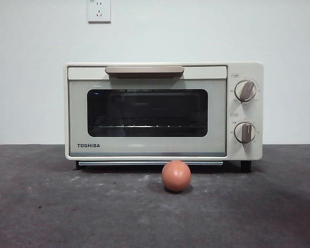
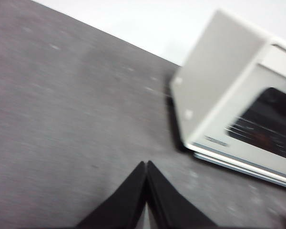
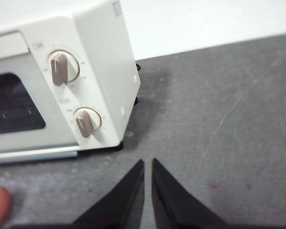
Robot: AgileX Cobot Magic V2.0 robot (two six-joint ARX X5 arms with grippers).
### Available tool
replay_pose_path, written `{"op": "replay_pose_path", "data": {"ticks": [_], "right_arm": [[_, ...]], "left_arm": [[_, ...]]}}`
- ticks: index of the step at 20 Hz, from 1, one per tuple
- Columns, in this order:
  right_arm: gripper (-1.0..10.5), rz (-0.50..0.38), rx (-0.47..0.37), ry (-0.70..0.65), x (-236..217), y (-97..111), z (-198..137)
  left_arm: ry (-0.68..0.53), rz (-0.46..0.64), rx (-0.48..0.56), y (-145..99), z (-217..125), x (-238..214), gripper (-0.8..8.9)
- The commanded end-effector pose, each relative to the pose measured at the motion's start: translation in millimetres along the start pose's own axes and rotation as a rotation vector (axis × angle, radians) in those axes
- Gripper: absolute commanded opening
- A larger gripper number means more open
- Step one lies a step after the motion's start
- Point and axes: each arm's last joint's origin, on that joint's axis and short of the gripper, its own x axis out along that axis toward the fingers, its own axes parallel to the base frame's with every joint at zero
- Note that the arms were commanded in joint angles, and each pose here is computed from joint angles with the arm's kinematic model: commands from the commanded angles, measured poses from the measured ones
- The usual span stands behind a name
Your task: Eggoven
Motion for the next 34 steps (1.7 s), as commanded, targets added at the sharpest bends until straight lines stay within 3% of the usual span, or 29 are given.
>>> {"op": "replay_pose_path", "data": {"ticks": [1, 6, 11, 19, 27, 32, 34], "right_arm": [[0.1, 0.034, 0.082, -0.056, -6, 7, 19], [0.1, 0.043, 0.086, -0.07, -20, 17, 48], [0.1, 0.067, 0.07, 0.017, -29, 28, 75], [0.1, 0.225, 0.004, 0.352, -29, 45, 111], [0.1, 0.351, -0.017, 0.657, -21, 53, 120], [0.1, 0.386, -0.028, 0.687, -19, 56, 118], [1.1, 0.396, -0.033, 0.68, -18, 57, 119]], "left_arm": [[-0.008, -0.062, -0.053, -8, 12, -5, 0.07], [0.043, -0.066, -0.071, -21, 35, -15, 0.07], [0.121, -0.155, -0.062, -36, 60, -20, 0.07], [0.351, -0.286, 0.039, -56, 92, -18, 0.07], [0.543, -0.386, 0.071, -64, 101, -14, 0.07], [0.581, -0.378, 0.073, -63, 100, -14, 0.07], [0.579, -0.378, 0.074, -63, 100, -14, 0.07]]}}
